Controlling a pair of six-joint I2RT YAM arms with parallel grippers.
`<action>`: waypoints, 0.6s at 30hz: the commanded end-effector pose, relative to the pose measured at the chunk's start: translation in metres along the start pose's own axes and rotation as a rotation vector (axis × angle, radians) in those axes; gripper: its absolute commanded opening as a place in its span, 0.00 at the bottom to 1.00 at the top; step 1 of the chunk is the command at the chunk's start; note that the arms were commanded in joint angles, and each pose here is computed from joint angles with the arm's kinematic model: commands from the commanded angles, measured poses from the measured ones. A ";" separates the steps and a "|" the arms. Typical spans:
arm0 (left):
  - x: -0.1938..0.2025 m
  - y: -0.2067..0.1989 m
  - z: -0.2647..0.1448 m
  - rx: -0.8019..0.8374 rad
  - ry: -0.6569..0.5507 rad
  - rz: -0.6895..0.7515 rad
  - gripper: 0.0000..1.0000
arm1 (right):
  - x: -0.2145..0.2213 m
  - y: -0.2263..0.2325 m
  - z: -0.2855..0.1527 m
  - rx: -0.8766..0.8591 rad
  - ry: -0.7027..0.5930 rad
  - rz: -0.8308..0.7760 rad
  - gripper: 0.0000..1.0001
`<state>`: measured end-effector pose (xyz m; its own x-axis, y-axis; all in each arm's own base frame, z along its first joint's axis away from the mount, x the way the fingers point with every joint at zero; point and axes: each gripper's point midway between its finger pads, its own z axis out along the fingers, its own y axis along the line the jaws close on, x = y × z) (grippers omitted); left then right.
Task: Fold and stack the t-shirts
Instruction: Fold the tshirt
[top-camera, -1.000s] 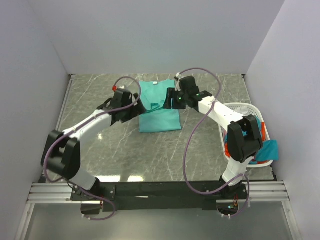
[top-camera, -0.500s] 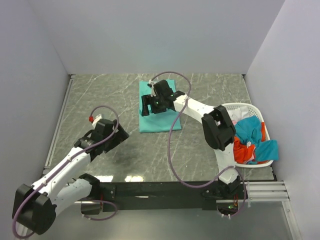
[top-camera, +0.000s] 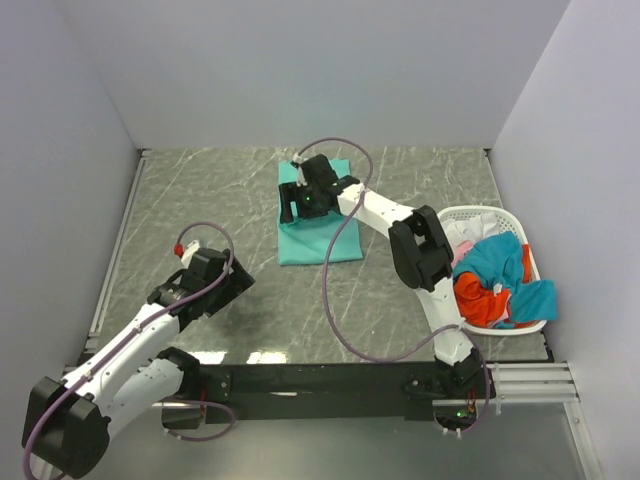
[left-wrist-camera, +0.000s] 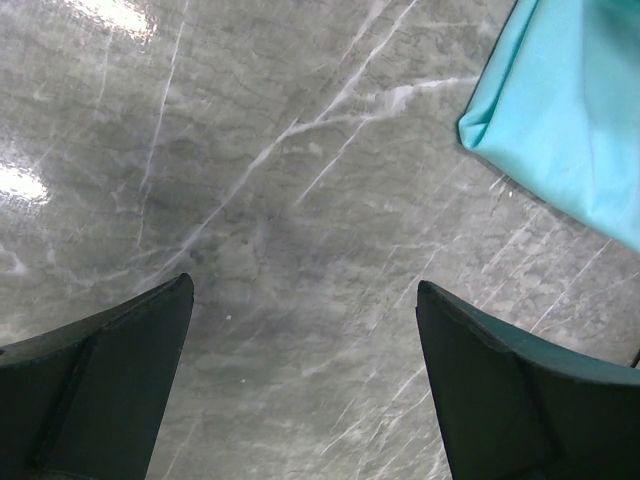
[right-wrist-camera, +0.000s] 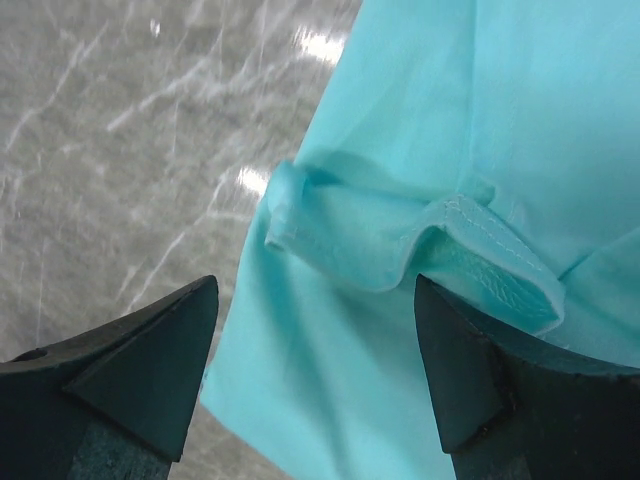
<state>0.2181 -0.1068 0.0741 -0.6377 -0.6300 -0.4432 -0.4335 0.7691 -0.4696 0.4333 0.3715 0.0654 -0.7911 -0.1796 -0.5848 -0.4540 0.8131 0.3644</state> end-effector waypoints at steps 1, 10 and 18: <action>-0.006 -0.003 -0.003 0.004 -0.018 -0.020 0.99 | -0.046 -0.008 -0.004 0.003 -0.118 0.018 0.86; -0.005 -0.003 -0.010 0.025 -0.025 -0.038 0.99 | -0.138 -0.030 -0.017 -0.042 -0.303 0.074 0.86; -0.002 -0.007 -0.007 0.054 -0.012 -0.042 0.99 | -0.109 -0.009 -0.068 -0.051 -0.275 0.001 0.86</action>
<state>0.2162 -0.1070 0.0824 -0.6151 -0.6539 -0.4405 -0.4317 0.7468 -0.5059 0.5356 0.3363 0.1383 -0.6880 0.0326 -0.7250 -0.3932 0.8229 0.4102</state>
